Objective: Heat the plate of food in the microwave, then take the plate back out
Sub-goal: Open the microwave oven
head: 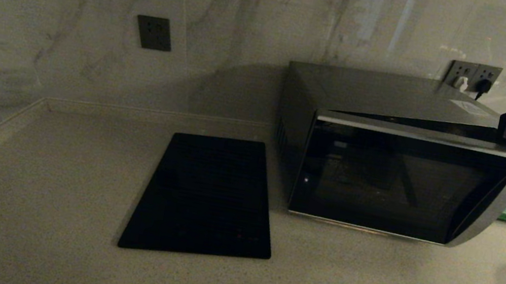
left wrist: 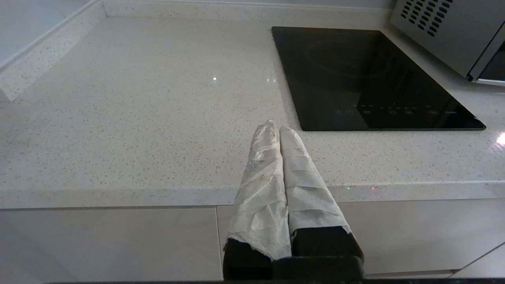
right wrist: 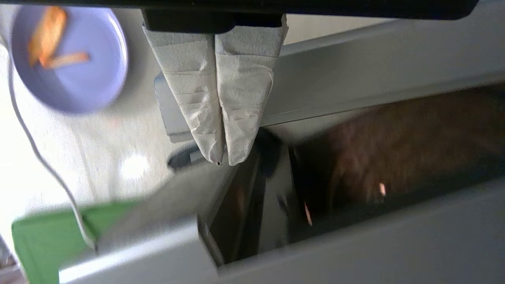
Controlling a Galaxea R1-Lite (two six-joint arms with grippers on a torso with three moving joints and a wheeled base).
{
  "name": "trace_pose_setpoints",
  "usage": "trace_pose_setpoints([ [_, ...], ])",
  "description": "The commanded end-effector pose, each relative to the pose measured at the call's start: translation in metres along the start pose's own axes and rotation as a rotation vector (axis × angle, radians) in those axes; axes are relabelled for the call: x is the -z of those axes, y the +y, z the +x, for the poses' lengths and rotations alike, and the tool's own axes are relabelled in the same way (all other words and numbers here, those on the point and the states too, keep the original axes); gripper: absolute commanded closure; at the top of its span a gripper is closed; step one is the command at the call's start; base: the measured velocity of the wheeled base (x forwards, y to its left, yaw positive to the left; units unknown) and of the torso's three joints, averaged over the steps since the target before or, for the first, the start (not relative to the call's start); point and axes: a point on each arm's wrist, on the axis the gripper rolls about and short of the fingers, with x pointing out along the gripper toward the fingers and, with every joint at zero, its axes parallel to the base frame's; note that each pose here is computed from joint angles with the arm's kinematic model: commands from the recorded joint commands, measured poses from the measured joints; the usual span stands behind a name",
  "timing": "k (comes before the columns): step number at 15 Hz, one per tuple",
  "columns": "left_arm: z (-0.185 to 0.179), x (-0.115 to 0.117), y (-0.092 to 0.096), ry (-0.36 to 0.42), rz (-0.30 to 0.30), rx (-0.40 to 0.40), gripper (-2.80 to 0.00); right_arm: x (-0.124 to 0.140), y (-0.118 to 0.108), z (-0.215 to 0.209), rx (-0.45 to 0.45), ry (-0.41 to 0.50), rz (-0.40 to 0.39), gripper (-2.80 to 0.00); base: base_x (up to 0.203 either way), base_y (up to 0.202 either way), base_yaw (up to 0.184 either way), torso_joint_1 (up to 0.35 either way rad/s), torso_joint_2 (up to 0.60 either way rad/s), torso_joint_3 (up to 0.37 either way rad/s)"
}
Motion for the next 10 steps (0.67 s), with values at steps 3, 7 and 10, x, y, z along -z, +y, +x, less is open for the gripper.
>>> trace_pose_setpoints([
  [3,0.000,0.000,0.000,0.001,-0.001,-0.001,0.00,0.005,-0.006,-0.026,-0.034,0.019,-0.002,0.00,0.000,0.000,0.000,0.000,0.00,0.000],
  [7,0.000,0.000,0.000,0.001,-0.001,-0.001,0.00,0.023,-0.010,-0.043,-0.081,0.107,-0.018,0.00,0.000,0.000,0.000,0.000,0.00,0.000],
  [10,0.000,0.000,0.000,0.001,-0.001,-0.001,0.00,0.029,-0.014,-0.067,-0.157,0.149,-0.019,0.00,0.000,0.000,0.000,0.000,0.00,0.000],
])
